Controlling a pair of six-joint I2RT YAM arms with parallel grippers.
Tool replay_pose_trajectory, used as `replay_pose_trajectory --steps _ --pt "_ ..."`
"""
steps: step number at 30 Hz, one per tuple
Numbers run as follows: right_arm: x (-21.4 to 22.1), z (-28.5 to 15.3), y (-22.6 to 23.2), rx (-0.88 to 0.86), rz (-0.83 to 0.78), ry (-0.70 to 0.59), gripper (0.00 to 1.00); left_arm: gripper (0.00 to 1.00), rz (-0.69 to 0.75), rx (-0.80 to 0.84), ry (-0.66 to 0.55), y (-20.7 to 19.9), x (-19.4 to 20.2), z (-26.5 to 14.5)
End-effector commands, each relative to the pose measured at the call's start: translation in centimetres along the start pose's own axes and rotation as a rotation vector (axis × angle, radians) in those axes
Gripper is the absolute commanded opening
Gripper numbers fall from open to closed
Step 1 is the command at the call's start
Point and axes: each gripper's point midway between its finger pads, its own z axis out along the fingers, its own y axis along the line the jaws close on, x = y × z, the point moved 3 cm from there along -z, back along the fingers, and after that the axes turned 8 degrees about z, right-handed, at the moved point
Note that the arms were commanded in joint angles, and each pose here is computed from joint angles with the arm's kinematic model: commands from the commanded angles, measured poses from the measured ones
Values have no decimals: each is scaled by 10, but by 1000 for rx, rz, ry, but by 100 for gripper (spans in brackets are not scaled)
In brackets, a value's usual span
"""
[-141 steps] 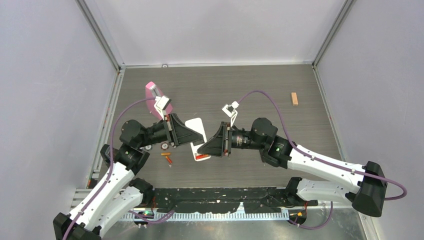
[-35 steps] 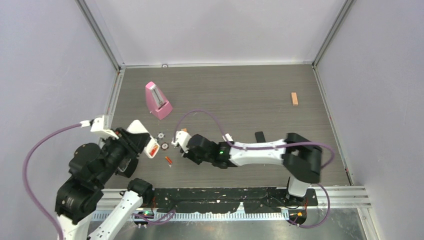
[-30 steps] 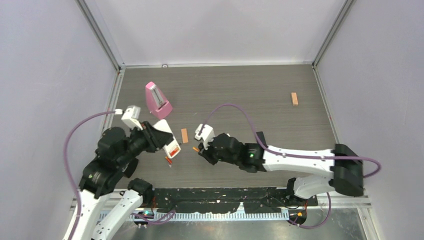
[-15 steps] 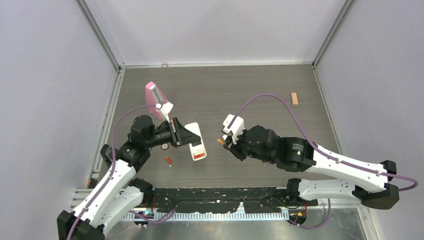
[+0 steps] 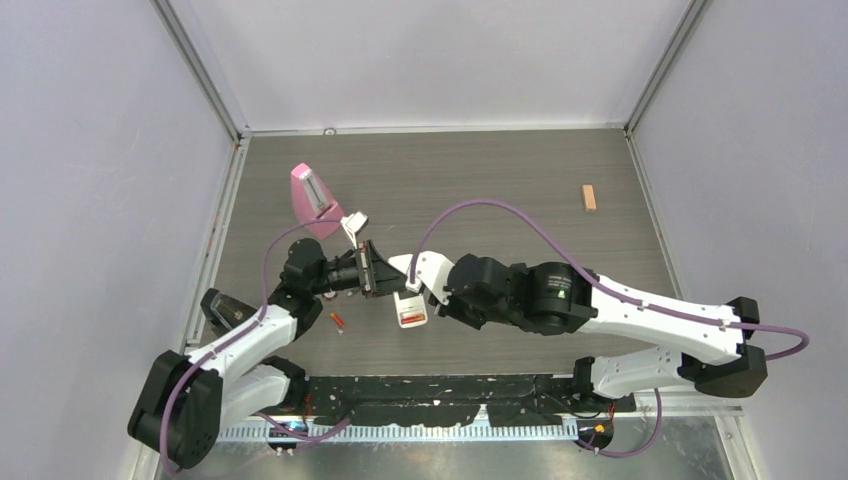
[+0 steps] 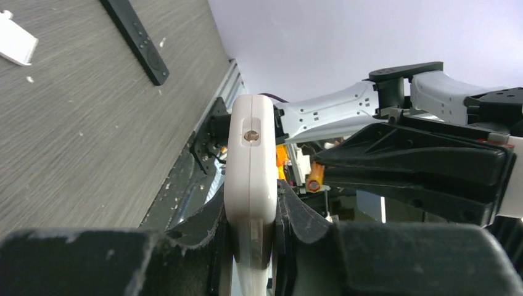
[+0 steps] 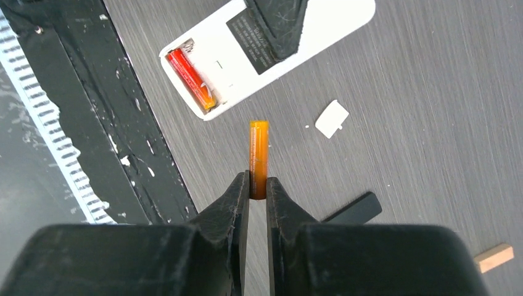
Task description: Load the batteries into the remote control
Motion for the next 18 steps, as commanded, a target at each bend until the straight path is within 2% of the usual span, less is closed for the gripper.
replay_pose_trajectory --steps 1,9,18 --pt "-13 -9 0 -9 -66 7 5 0 118 166 9 -32 -7 2" --pt "-24 -6 18 -88 -127 36 5 0 72 166 94 -22 4 4" --pt "-23 13 38 -108 -198 91 5 0 63 158 98 -21 5 4"
